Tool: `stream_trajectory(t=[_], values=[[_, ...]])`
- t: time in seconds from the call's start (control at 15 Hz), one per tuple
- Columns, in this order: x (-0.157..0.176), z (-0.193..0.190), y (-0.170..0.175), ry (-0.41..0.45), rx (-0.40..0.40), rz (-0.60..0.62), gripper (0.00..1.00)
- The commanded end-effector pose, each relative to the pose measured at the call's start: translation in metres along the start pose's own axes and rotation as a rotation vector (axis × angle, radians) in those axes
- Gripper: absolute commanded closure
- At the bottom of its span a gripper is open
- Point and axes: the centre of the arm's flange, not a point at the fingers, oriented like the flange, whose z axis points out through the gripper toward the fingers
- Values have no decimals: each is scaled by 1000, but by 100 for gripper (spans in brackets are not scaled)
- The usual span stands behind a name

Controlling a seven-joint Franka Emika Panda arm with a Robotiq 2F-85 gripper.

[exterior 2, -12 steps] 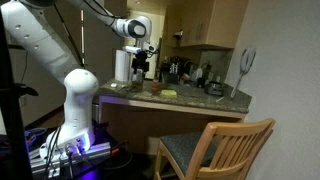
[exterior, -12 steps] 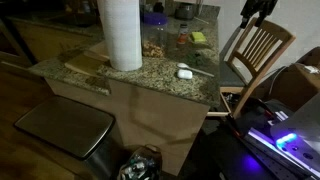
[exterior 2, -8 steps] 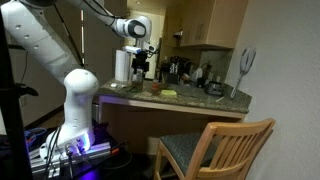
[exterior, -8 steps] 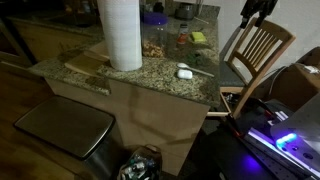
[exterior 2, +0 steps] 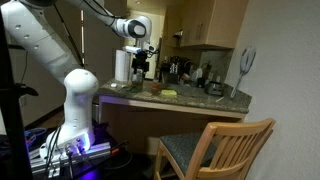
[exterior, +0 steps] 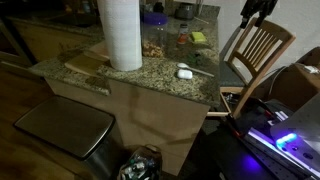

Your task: Move the white bottle to the left of the white spoon

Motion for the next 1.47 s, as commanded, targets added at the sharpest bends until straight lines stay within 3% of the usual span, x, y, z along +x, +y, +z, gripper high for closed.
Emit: stream_trajectory(t=[0.0,0.27,0.33,0.4,0.53,0.73,0.8,0.93,1.07,1.27,1.4], values=[[1,0,0,13,3,11,0],[2,1,-2,40,0,119,0],[5,-76,3,70,25,163,0],[8,-84,3,104,37,210,0],[14,-136,2,192,67,301,0],[12,-222,0,230,102,345,0],[-3,-175,1,249,90,318,0],[-9,-209,0,269,102,326,0],[-8,-213,-1,267,102,327,0],[24,-178,-3,150,84,303,0],[52,-149,-5,93,126,278,0]])
